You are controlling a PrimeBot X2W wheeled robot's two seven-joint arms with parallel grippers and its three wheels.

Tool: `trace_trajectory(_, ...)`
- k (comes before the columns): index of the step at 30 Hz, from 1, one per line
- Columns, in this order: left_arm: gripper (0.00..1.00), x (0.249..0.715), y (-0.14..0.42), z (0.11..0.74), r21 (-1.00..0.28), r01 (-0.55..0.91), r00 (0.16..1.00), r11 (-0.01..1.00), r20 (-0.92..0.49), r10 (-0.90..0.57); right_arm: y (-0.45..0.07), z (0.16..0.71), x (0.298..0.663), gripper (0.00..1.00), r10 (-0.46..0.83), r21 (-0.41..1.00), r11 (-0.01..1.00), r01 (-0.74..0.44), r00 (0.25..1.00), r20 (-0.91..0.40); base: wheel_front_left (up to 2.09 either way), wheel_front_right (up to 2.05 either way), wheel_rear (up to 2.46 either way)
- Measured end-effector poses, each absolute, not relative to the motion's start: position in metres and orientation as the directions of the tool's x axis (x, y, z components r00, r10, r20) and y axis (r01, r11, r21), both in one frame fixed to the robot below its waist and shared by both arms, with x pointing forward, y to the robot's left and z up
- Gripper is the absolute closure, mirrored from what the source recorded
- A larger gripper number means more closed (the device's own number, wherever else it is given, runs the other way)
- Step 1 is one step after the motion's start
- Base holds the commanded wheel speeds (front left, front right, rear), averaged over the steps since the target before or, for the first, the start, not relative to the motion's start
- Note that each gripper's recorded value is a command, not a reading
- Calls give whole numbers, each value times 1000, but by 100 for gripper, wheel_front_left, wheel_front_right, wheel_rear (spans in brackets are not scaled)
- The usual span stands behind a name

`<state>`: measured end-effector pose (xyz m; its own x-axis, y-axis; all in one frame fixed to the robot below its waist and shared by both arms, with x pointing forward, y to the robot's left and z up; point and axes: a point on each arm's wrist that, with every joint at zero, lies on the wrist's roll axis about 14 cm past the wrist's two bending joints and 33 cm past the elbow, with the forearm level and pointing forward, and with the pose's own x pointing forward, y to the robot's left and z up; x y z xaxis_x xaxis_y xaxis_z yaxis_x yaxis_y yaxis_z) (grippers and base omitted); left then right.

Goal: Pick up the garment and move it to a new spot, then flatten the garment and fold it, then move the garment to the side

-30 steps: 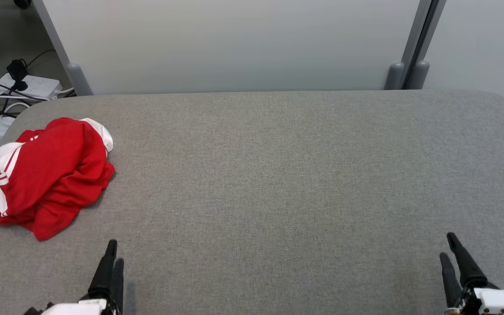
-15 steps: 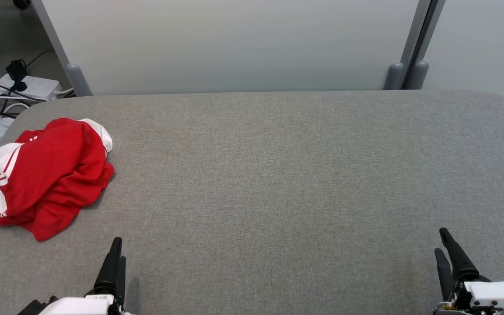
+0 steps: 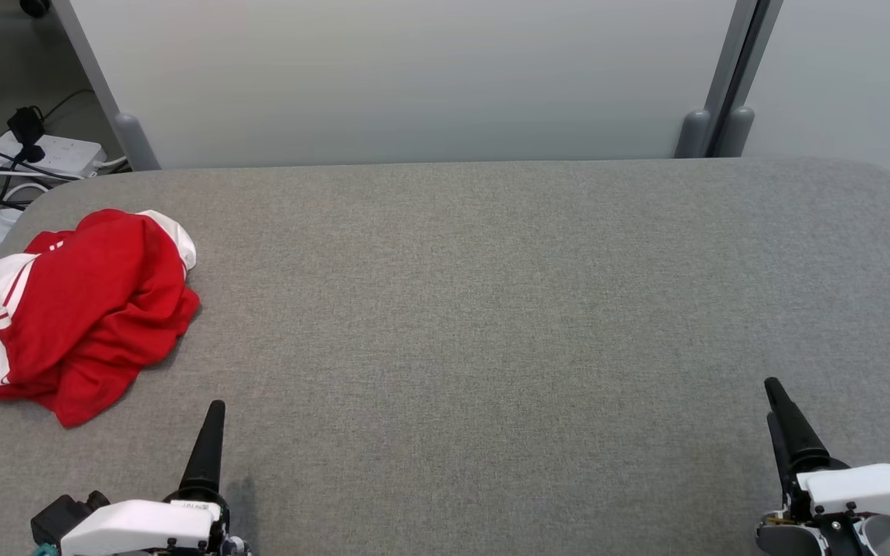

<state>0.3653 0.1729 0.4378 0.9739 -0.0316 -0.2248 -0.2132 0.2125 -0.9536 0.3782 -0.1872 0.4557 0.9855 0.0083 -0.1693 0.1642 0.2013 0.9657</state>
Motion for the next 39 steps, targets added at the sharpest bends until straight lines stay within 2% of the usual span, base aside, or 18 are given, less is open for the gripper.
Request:
trace_trajectory(12,0,377,173,448,-887,-162,980,433,-196,-35,-186,465,390,0,13,914,384,132,989,-149,0,0,0)
trace_trajectory(39,0,389,174,449,-671,-110,982,734,-187,-23,-185,478,408,0,25,728,682,66,993,-113,0,0,0)
